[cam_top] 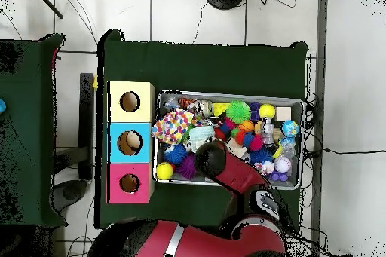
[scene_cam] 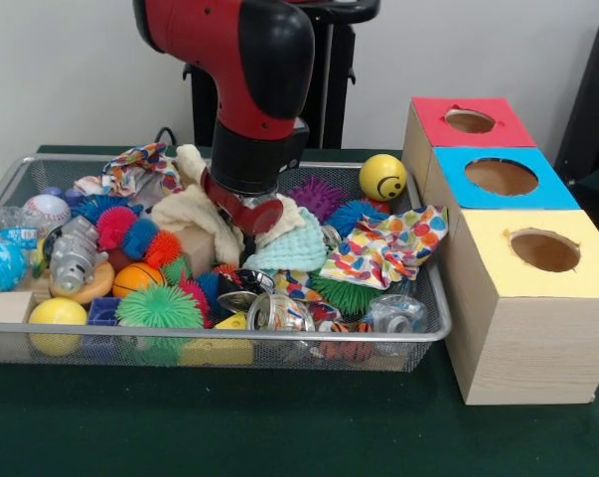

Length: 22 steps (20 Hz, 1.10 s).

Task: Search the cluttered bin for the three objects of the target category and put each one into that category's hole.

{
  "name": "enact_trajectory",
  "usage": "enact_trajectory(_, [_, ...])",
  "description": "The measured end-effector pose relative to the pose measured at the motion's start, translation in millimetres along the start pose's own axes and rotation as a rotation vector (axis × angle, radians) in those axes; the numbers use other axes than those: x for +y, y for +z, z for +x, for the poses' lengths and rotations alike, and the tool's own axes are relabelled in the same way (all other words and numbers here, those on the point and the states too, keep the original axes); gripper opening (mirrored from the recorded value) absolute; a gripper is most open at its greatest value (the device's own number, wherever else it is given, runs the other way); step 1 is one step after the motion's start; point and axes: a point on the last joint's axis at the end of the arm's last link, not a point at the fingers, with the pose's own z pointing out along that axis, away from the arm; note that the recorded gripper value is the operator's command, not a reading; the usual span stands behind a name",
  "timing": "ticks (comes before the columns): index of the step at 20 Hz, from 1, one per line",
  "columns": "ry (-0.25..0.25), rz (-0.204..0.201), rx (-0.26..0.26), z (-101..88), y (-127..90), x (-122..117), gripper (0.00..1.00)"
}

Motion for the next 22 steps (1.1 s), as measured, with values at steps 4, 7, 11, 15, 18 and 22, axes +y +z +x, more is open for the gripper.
enact_trajectory(4, [-0.031, 0.008, 0.002, -1.2, -2, -8, 1.0])
enact_trajectory(7, [-0.059, 0.035, 0.019, -7.9, -8, -25, 1.0])
enact_trajectory(11, [-0.078, 0.079, 0.034, -24.4, -18, -50, 1.0])
enact_trajectory(15, [-0.101, 0.101, 0.044, -32.4, -27, -61, 0.0])
enact_trajectory(18, [-0.123, 0.112, 0.057, -31.7, -32, -65, 0.0])
enact_trajectory(22, [-0.157, 0.121, 0.059, -32.5, -39, -67, 0.0])
